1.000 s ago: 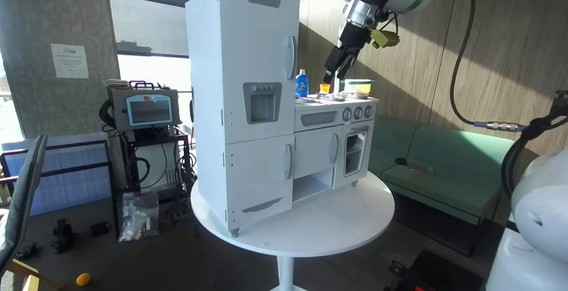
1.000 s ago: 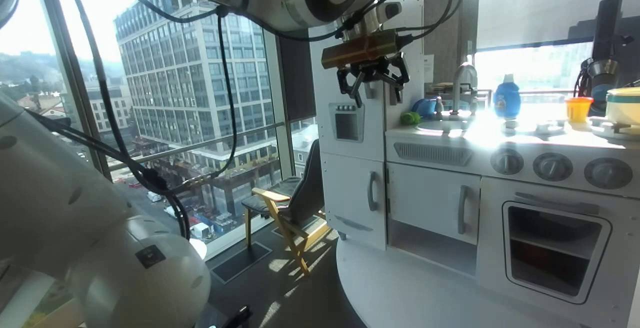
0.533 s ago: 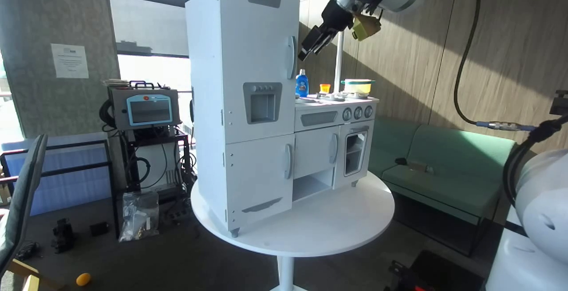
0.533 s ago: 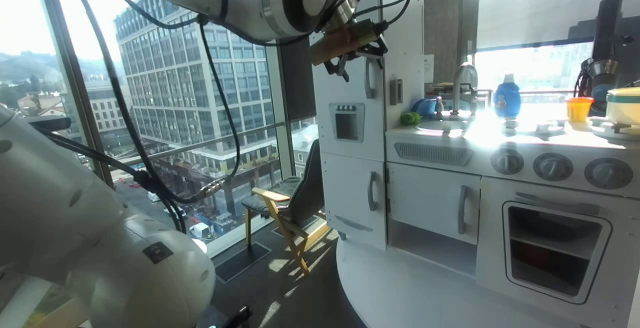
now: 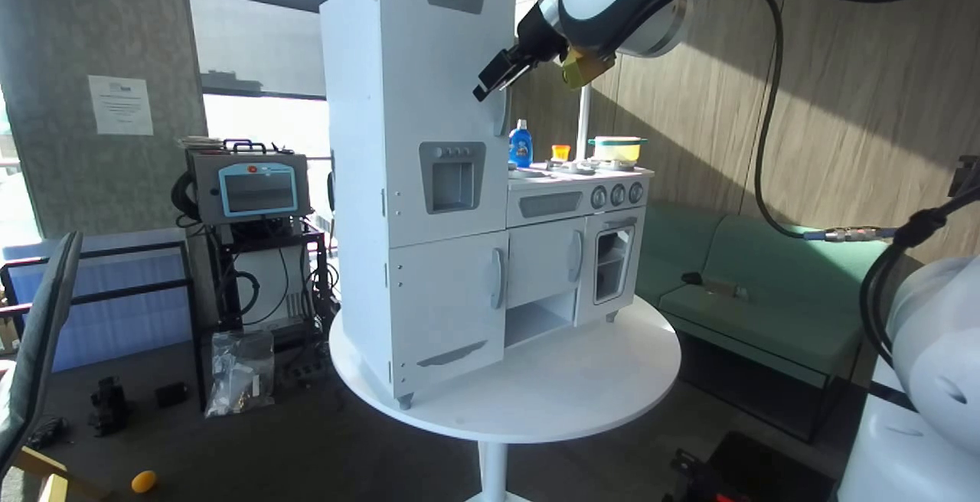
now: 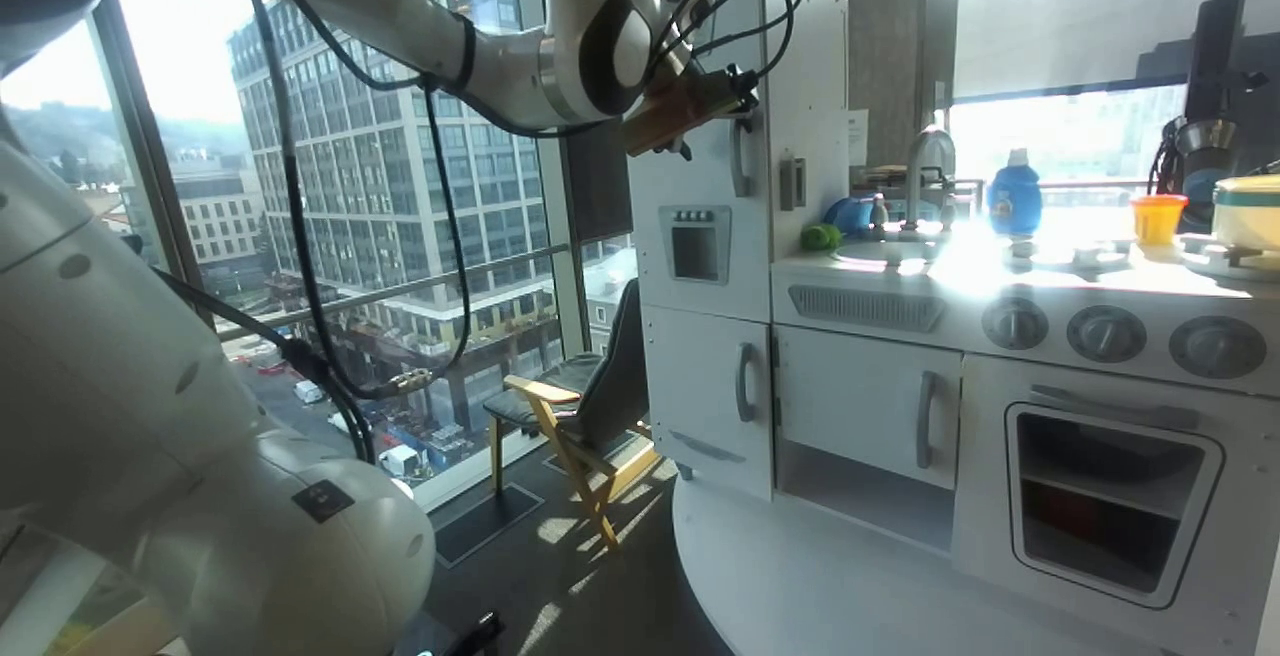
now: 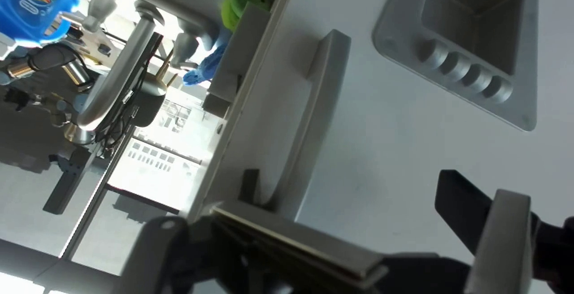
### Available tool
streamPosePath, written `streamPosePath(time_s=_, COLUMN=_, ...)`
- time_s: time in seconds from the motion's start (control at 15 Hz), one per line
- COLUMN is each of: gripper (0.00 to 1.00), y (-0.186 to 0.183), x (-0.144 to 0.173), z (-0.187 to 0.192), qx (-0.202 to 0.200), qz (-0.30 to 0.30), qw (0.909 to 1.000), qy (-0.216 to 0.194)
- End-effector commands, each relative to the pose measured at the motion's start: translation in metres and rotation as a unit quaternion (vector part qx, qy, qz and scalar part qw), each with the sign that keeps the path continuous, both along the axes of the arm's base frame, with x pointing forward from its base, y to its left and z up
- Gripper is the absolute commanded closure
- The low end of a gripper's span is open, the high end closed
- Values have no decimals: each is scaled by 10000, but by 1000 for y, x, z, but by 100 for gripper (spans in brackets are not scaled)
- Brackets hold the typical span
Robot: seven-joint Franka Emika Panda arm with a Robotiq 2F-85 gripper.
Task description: Open all the cabinet doors
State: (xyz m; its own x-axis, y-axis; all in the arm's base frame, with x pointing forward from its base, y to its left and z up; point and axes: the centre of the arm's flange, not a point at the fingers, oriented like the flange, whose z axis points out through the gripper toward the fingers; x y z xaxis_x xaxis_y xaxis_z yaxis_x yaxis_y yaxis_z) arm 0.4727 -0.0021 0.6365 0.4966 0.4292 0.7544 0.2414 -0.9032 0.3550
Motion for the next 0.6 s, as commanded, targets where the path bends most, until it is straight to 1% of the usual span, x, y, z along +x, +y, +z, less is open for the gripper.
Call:
streamPosePath(time_s=0.0, gripper=0, y=6, x=-6, z=6, qx=45, qz=169, qw=9998, qy=91)
streamPosePath(time_s=0.13, gripper=0, y=7, x=-16, z=8, qx=51, qz=321, qw=9992, qy=245)
streamPosePath(time_s=0.27, gripper=0, y=5, x=-29, z=12, qx=100, qz=602, qw=9972, qy=423)
streamPosePath(time_s=0.53, gripper=0, y=-3, x=-52, z=15, qx=275, qz=1174, qw=9884, qy=919)
